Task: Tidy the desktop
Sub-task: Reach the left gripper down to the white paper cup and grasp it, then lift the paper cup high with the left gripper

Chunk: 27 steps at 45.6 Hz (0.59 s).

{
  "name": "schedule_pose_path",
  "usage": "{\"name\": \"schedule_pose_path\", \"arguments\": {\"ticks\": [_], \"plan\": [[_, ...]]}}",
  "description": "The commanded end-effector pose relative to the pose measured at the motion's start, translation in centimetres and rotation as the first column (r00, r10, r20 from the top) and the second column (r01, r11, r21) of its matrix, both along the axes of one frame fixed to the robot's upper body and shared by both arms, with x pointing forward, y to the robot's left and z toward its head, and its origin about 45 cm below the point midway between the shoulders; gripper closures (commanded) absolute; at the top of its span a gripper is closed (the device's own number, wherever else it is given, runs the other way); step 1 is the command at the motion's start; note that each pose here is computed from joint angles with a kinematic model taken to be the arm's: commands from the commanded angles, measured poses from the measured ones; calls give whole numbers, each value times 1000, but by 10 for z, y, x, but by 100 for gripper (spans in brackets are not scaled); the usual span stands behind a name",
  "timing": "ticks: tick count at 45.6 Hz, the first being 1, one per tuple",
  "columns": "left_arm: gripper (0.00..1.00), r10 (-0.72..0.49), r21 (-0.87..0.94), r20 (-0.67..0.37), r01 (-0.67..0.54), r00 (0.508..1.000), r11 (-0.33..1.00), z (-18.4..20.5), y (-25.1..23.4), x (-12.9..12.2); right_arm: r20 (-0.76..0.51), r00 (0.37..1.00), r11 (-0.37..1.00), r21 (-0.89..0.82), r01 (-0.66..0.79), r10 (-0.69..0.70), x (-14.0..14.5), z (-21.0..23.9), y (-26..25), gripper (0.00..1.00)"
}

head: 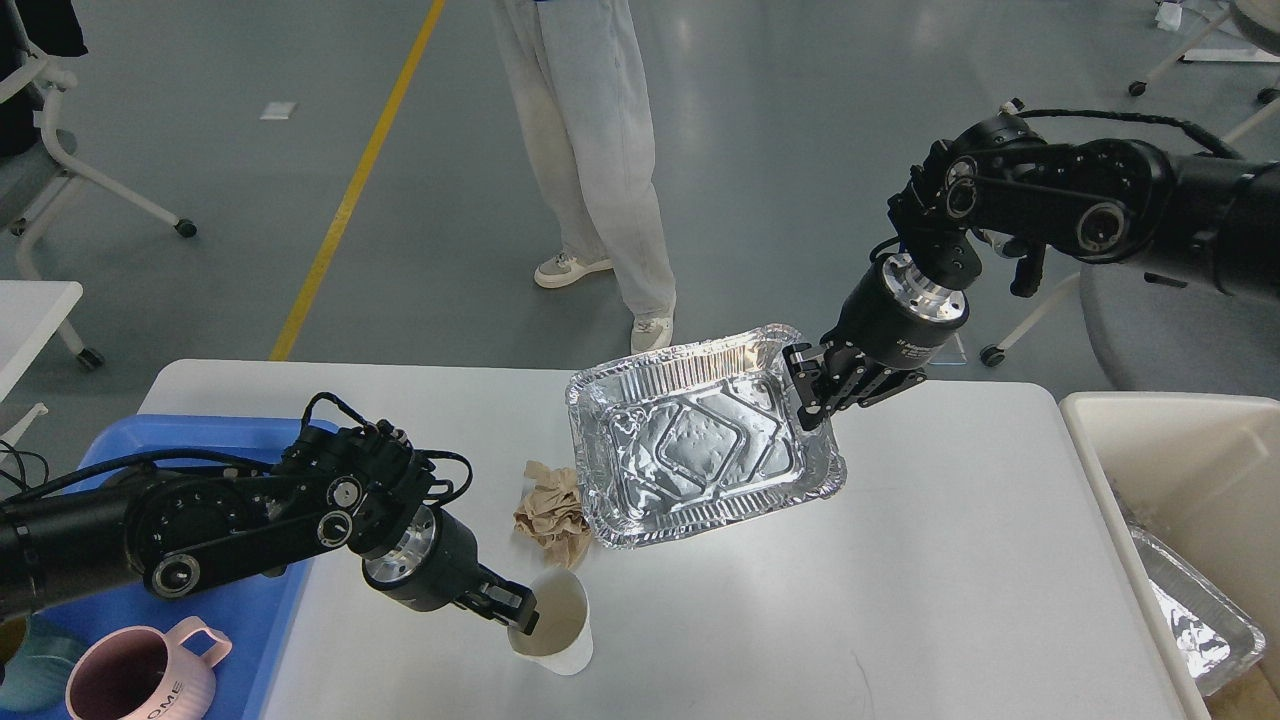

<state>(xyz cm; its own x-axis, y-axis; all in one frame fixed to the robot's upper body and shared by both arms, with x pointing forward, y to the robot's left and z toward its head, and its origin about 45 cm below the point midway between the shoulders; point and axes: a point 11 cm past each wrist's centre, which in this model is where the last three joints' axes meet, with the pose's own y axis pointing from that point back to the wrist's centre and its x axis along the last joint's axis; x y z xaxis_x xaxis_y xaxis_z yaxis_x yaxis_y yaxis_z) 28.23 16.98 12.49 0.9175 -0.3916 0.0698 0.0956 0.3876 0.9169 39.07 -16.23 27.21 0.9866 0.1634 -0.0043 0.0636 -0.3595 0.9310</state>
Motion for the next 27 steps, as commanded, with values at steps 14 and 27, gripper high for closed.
{"name": "schedule_pose_path", "arguments": {"ticks": [14, 27], "plan": [[100, -39, 6, -26, 39, 999, 999, 11, 1, 2, 5, 1000, 1000, 0, 4, -4, 2, 1, -1, 100], [100, -62, -64, -19, 61, 998, 996, 65, 11, 21, 4, 1000, 1000, -1, 5, -5, 2, 0, -2, 100]]}}
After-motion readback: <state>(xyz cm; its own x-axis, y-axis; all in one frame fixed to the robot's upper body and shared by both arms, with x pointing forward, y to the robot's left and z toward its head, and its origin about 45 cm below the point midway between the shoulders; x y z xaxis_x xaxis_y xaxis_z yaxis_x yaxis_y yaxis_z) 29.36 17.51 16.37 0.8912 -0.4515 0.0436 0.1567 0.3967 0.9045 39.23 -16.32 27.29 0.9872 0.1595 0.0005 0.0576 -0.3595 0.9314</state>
